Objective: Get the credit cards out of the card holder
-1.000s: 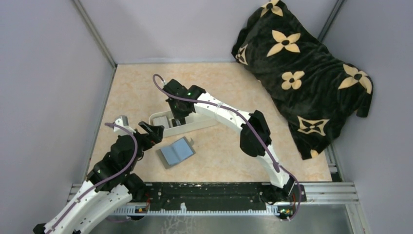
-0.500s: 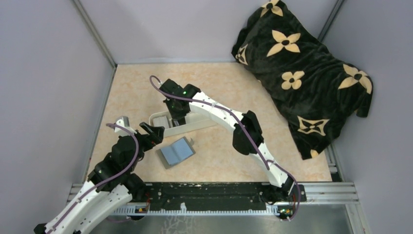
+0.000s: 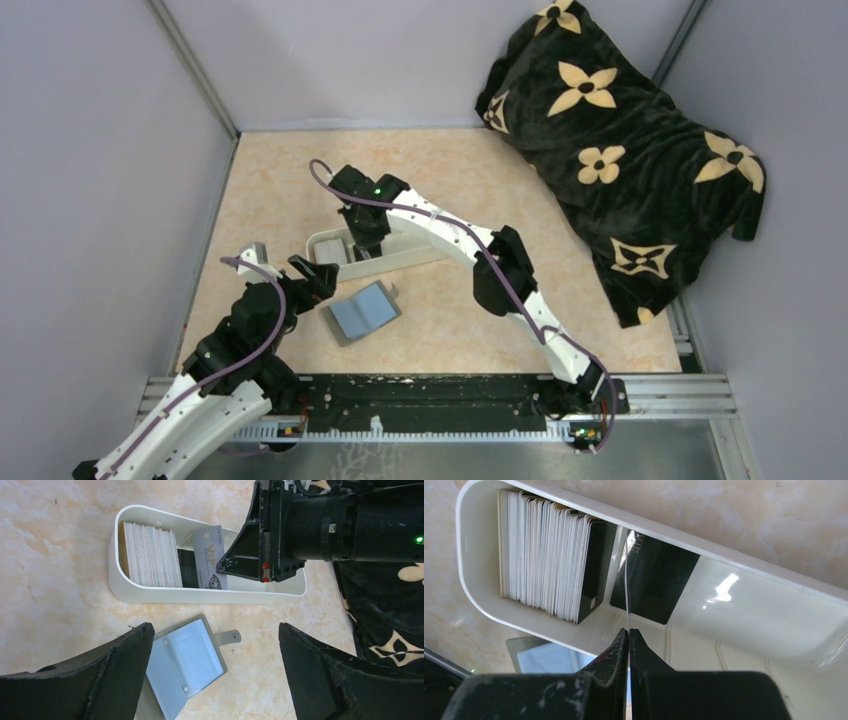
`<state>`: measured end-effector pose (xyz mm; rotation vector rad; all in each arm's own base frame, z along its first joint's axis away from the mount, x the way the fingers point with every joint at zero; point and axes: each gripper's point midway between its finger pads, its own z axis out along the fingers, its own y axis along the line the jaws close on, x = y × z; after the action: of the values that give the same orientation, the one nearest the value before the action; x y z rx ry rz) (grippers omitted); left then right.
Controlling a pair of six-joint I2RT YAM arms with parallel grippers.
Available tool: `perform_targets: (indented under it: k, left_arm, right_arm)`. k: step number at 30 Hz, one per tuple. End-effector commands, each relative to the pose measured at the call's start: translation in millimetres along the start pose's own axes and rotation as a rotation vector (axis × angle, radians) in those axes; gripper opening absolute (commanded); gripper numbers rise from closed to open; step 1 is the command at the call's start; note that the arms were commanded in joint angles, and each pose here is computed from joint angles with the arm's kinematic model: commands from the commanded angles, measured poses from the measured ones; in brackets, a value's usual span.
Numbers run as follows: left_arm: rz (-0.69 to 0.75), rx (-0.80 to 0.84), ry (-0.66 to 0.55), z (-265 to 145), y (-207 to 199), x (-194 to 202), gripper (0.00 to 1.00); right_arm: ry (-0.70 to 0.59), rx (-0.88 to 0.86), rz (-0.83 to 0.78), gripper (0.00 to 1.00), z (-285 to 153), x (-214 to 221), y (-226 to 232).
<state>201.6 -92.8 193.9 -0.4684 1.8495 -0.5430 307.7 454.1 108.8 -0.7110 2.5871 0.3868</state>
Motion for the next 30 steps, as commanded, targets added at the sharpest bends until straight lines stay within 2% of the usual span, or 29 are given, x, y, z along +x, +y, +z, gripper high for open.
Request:
perform_targets:
  k: [1, 10, 20, 30]
  left_arm:
    - [0.022, 0.005, -0.004, -1, 1, -1, 1.0]
    - [0.03, -0.007, 0.01, 0, 5, 4, 1.0]
    - [0.051, -0.017, 0.037, 6, 5, 12, 1.0]
    - [0.044, -0.011, 0.04, 7, 4, 14, 1.0]
  right_arm:
    - [0.008, -0.026, 0.003, 0.0, 7, -2, 7]
    - [0.026, -0.03, 0.005, 0.0, 26, 4, 9]
    - [-0.008, -0.076, 0.017, 0.0, 19, -5, 19]
    - [-0.014, -0.102, 0.011, 0.18, 18, -7, 24]
